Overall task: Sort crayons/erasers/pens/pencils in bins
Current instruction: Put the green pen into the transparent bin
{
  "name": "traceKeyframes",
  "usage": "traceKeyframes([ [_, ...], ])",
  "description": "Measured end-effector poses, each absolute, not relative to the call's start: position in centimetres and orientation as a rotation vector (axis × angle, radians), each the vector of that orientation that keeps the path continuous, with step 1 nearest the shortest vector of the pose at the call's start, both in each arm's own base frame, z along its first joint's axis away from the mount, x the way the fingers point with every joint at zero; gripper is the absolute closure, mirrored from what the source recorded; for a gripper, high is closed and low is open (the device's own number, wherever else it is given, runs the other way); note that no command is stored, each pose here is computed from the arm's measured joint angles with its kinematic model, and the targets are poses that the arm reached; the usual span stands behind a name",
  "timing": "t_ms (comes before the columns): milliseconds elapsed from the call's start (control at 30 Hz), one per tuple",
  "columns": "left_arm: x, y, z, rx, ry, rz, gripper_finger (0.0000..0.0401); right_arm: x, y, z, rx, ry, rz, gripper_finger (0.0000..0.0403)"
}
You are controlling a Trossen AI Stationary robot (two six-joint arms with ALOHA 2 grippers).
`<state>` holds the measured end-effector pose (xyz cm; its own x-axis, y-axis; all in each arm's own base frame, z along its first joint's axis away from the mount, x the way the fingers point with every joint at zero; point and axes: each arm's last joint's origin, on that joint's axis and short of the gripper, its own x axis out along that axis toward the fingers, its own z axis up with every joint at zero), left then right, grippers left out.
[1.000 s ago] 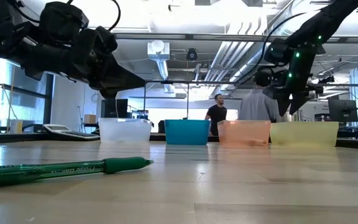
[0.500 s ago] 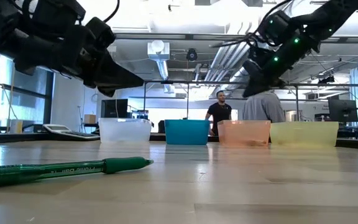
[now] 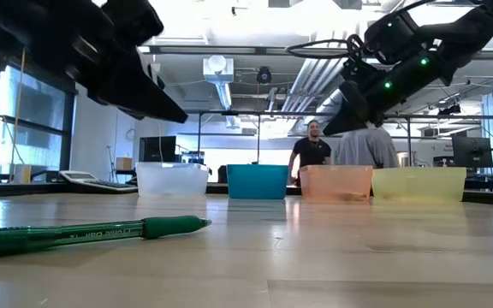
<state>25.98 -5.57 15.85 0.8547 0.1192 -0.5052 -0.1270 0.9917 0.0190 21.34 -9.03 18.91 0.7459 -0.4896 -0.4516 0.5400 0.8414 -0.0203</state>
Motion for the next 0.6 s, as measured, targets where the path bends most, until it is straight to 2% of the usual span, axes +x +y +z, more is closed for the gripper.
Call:
traceKeyframes([
  [300,26.4,-10.6,17.3,-0.103,0.583,0.094,0.034,21.7,-7.8,18.7,0.05,0.437,-0.547,0.0403],
  [600,27.2,-14.8,16.6,-0.093,0.793,0.074,0.0274,21.7,-7.7,18.7,0.042,0.443,-0.542,0.0403],
])
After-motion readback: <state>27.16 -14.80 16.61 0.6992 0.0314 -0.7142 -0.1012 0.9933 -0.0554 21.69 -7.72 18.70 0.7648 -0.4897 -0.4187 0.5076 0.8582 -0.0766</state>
